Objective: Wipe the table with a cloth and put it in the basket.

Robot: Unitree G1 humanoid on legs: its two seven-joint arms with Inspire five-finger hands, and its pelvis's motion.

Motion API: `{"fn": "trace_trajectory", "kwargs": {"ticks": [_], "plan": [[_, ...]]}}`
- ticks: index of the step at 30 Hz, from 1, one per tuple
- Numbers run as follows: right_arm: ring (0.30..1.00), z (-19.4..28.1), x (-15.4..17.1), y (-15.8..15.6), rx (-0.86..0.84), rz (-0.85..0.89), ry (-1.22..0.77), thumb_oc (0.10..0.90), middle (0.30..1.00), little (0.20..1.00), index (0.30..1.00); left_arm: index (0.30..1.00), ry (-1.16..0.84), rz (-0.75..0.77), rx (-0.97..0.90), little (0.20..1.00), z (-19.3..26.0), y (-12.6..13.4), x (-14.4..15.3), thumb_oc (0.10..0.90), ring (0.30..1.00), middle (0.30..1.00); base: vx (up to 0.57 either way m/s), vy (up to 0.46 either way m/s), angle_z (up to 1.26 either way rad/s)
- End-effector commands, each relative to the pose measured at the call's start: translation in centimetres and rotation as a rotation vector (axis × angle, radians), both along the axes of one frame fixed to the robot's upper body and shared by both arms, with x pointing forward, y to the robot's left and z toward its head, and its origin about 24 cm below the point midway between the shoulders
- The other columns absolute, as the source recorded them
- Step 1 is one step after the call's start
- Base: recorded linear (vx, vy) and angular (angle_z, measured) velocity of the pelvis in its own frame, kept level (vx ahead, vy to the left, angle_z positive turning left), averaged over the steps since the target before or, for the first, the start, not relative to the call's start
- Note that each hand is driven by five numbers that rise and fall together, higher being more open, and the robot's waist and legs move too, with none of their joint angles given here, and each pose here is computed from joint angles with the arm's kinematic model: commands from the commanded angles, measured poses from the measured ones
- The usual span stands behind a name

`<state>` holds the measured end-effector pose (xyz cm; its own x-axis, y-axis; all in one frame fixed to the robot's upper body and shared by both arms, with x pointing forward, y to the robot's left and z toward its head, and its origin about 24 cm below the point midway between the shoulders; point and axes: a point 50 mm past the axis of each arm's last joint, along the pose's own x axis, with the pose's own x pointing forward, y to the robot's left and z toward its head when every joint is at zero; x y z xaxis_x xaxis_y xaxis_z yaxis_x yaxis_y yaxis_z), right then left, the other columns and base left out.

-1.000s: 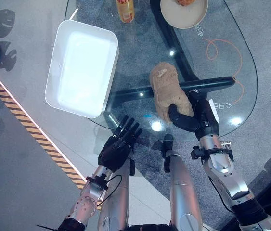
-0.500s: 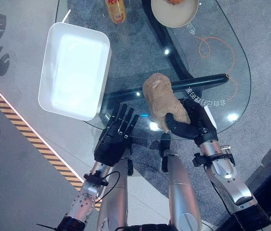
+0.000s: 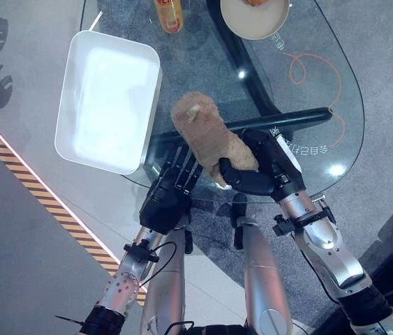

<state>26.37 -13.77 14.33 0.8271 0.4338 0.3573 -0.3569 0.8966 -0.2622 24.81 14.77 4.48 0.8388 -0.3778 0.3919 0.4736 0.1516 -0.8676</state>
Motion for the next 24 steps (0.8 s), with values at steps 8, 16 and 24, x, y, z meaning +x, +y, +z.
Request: {"fn": "trace_trajectory", "kwargs": {"ticks": [8,16,24], "plan": [[0.300,5.1,-3.2,2.9,-0.065,0.230,-0.304,0.100,0.300,0.200,0.300,0.900,-0.174,-0.064,0.000,0.900,3.2,-0.6,-0.7,0.800,0.900,0.900,0.00,0.000,0.00],[0.300,2.8,-1.8,1.8,-0.202,0.032,-0.247,0.100,0.300,0.200,0.300,0.900,-0.315,-0.105,-0.128,0.900,4.3,-0.7,-1.4,0.800,0.900,0.900,0.00,0.000,0.00],[0.300,2.2,-1.6,2.0,-0.228,0.025,-0.207,0.100,0.300,0.200,0.300,0.900,-0.427,-0.140,-0.156,0.900,5.5,-1.2,-1.7,0.800,0.900,0.900,0.00,0.000,0.00]]}}
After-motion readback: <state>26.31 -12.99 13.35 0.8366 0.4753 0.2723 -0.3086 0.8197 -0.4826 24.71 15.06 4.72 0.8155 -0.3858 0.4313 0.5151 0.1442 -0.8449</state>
